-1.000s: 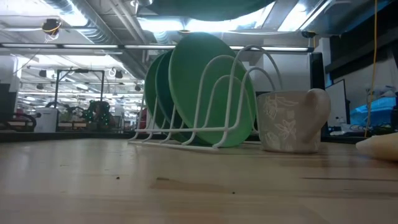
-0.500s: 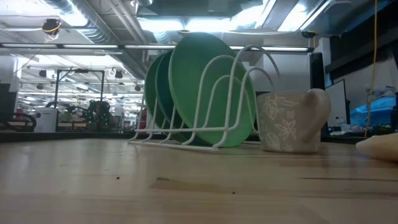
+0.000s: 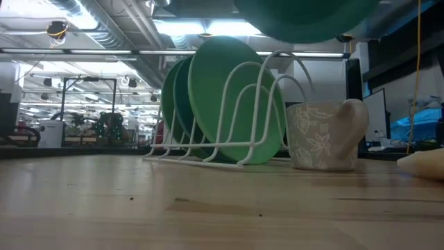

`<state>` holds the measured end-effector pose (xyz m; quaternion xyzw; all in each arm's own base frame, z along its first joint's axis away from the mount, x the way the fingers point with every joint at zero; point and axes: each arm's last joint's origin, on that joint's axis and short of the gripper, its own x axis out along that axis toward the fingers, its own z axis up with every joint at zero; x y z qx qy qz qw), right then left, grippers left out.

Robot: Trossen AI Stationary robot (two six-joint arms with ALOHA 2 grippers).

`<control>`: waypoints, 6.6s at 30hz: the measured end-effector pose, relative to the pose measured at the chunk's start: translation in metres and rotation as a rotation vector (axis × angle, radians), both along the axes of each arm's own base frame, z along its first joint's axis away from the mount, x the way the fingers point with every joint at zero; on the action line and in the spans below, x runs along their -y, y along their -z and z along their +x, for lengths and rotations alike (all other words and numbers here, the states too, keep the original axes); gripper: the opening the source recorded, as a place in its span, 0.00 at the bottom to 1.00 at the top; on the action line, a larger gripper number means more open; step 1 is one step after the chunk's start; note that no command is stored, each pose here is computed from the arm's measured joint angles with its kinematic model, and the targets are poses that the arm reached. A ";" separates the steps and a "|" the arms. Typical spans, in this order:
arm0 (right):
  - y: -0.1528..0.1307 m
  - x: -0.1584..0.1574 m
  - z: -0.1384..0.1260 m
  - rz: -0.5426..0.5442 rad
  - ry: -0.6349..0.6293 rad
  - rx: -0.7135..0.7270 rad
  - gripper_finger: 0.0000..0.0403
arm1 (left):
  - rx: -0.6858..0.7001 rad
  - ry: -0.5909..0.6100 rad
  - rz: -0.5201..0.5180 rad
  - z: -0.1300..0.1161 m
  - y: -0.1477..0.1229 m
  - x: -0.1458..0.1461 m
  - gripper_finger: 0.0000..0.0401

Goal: Sort dishes
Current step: Put the blue plate into the white dish rack, then return to Home Position

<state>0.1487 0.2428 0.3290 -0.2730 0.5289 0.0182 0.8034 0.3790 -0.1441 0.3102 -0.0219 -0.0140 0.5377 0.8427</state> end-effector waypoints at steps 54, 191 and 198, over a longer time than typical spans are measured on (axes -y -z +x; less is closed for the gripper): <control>-0.025 0.032 0.041 -0.279 0.261 0.884 0.45 | -0.163 -0.043 0.072 0.007 0.004 -0.015 0.00; -0.057 0.202 0.148 -0.032 0.147 0.177 0.47 | -0.330 0.354 0.173 -0.079 0.032 0.085 0.15; -0.100 0.199 0.094 0.100 0.212 0.373 0.47 | -0.366 0.377 0.209 -0.115 -0.030 0.060 0.15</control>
